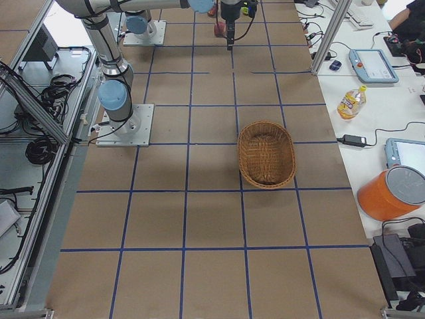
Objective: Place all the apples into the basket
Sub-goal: 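Reach the left gripper down and grasp the bright red apple, then carry the bright red apple with the left gripper toward the table center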
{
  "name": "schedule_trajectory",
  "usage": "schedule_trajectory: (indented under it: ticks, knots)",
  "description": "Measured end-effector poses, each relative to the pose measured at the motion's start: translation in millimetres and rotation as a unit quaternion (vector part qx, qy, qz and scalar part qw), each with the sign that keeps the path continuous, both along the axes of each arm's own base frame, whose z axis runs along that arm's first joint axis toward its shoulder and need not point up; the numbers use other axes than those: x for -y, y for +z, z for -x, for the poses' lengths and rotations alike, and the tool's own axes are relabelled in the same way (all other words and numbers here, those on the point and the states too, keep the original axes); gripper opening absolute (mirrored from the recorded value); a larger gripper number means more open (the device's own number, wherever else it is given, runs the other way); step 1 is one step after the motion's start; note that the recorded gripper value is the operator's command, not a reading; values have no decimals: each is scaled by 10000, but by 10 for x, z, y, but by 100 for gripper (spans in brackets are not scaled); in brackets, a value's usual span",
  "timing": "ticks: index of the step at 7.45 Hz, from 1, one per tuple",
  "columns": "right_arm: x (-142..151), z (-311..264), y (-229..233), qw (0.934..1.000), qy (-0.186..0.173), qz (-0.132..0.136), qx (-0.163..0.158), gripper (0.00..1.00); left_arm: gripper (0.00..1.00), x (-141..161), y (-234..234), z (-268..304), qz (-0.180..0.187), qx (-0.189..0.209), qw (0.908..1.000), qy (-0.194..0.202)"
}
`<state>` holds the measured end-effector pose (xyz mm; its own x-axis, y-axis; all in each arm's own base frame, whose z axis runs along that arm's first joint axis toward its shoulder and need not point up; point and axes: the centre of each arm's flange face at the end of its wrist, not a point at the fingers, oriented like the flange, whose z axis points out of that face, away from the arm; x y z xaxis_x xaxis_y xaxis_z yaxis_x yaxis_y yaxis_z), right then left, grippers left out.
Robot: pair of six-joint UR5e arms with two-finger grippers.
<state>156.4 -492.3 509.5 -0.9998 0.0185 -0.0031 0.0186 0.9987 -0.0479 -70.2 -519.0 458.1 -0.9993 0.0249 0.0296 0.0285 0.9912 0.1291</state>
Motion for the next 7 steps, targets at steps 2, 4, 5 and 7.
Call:
schedule_trajectory:
  ticks: [2,4,5,7]
  knots:
    - [0,1,0,10000,0,0,-5,100,100,31,-790,-540,-143,-158,9997,-88]
    - [0,1,4,10000,1,4,-12,100,100,-23,-1452,-698,98,-173,9987,-469]
    - [-1,-2,6,10000,4,3,-14,100,100,-85,-1756,-704,165,-170,9979,-599]
    - [-2,-5,2,10000,7,0,-12,100,100,-161,-2223,-691,39,-222,9976,-656]
